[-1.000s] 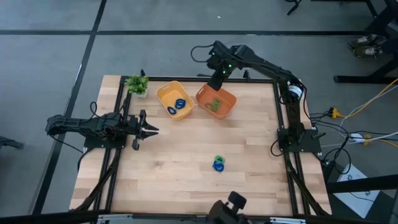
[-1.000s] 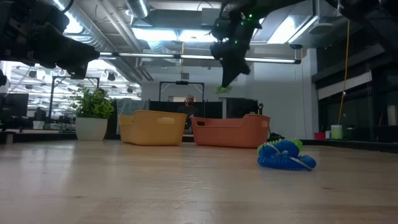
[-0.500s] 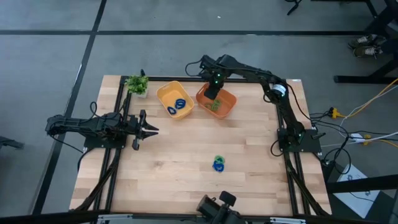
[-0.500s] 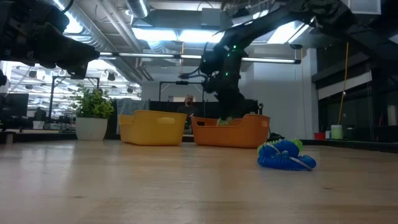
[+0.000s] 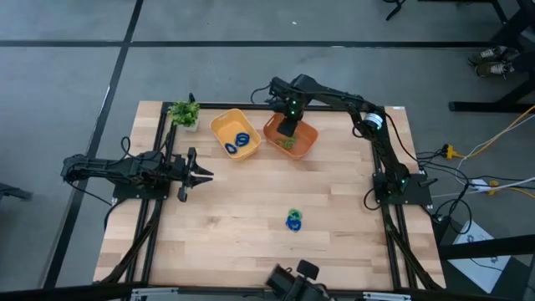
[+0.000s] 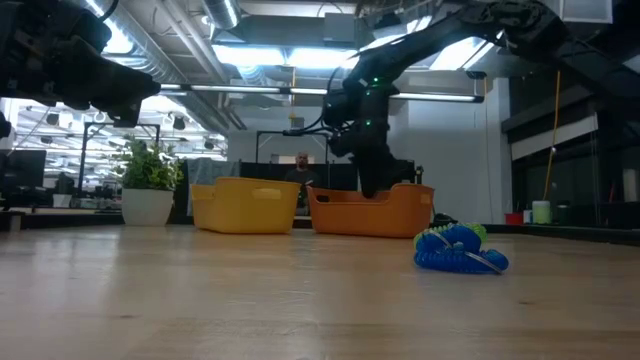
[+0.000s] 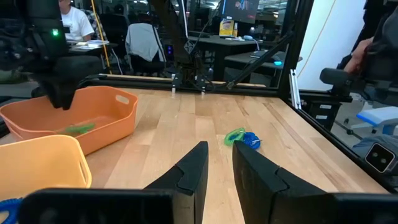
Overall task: Sort spring keychains
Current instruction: Put the green spring keychain into the orange bin
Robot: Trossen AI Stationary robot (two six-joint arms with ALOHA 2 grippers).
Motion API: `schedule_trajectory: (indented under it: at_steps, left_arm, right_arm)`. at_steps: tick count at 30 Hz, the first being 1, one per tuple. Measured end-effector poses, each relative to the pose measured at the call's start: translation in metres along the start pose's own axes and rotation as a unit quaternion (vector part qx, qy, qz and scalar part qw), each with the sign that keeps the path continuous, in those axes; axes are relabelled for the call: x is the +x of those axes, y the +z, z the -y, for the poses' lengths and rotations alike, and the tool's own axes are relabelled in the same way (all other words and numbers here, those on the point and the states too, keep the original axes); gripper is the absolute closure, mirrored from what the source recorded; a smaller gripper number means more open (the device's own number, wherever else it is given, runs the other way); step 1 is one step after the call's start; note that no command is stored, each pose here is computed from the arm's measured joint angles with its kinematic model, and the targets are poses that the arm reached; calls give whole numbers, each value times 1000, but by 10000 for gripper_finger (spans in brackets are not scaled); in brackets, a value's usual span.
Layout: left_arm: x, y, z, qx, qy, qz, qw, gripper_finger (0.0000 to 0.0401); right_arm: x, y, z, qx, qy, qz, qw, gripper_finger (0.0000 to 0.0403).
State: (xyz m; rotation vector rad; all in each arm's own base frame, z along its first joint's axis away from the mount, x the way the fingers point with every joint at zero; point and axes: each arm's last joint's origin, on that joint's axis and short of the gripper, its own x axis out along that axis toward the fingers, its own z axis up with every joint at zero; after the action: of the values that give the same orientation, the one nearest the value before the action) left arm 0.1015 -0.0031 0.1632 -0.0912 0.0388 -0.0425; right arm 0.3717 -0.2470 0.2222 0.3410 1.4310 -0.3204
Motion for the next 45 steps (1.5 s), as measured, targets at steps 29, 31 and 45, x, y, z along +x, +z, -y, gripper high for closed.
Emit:
schedule_trajectory:
  at_steps: [29, 31, 45]
  left_arm:
    - [0, 0, 0, 0, 0, 0, 1000, 331]
    - [0, 0, 0, 0, 0, 0, 1000, 331]
    - [0, 0, 0, 0, 0, 0, 1000, 331]
  right_arm:
    - [-43, -21, -207, -243, 112, -29, 963, 273]
    - [-38, -29, -229, -278, 114, -38, 953, 273]
    - [-7, -86, -312, -366, 27, -88, 926, 273]
